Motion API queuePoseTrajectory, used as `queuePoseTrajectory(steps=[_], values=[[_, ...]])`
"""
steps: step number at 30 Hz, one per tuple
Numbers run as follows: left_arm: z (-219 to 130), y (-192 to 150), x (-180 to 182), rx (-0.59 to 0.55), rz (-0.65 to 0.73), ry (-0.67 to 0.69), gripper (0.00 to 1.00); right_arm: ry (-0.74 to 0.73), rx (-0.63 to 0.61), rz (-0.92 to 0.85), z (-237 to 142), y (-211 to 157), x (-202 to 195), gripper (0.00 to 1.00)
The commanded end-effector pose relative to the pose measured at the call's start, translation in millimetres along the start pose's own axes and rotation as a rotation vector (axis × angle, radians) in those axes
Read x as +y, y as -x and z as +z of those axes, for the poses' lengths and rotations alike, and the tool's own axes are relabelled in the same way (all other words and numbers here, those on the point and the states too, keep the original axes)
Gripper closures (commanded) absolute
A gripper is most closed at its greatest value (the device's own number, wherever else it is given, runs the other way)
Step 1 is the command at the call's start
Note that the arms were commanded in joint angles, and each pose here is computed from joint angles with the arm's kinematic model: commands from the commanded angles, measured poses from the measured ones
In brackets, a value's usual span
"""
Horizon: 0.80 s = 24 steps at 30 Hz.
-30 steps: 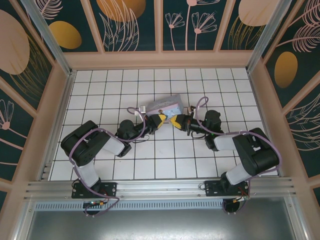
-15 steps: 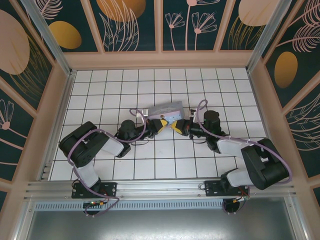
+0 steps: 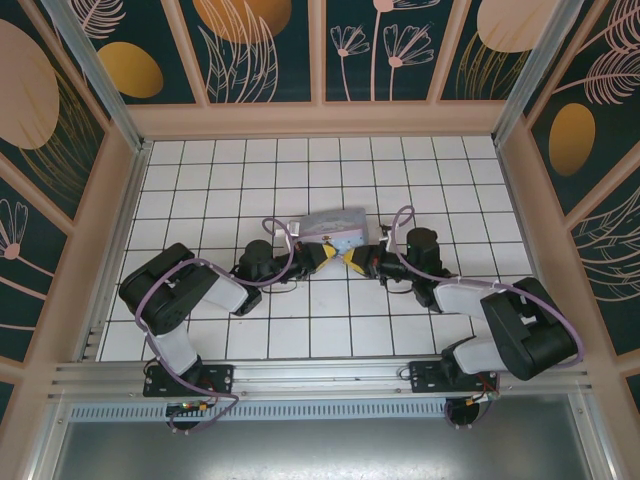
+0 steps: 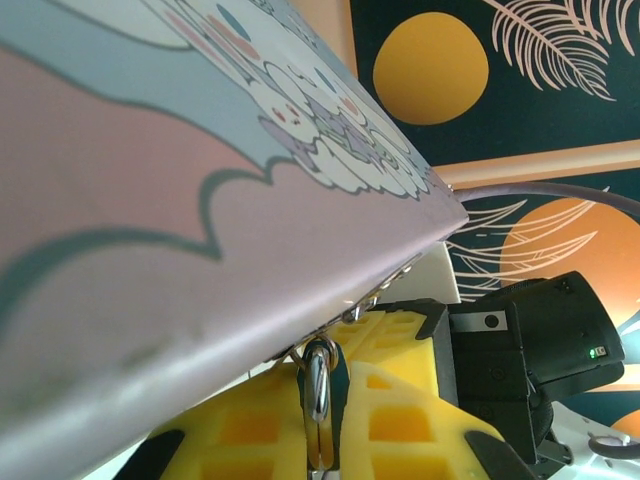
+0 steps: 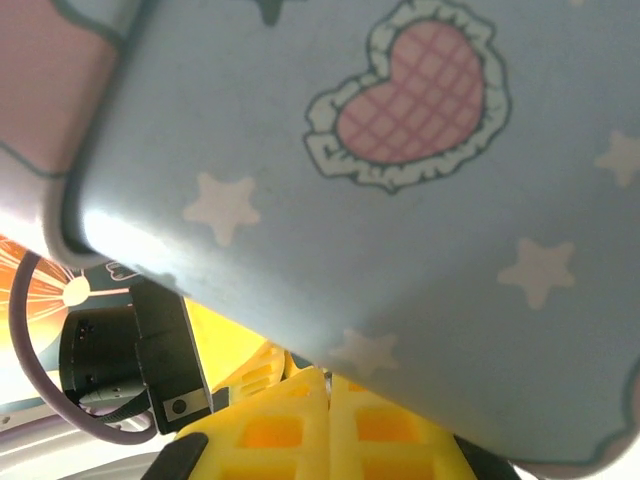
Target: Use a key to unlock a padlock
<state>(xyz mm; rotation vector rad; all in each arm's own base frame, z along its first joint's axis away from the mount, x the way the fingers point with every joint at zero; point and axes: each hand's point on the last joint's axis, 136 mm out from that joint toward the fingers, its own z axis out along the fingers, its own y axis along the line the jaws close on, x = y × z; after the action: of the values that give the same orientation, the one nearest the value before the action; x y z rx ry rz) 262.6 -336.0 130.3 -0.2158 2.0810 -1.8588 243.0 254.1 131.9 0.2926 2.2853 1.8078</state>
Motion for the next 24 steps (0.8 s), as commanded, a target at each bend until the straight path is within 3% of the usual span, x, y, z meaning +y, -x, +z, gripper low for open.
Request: queuePoseTrajectory(steps=[1,24], values=[[0.5,-42.4,-36.7,0.172,0.074,-0.138,1.00,0.090,-0.009,-0.041,2.4,1.3,19.8,1.00],[-10.6,-38.1,-54.7,0.121,0.084,-0.224,1.00,0.159,-0.011,0.114,2.8,5.4,11.3,1.00]])
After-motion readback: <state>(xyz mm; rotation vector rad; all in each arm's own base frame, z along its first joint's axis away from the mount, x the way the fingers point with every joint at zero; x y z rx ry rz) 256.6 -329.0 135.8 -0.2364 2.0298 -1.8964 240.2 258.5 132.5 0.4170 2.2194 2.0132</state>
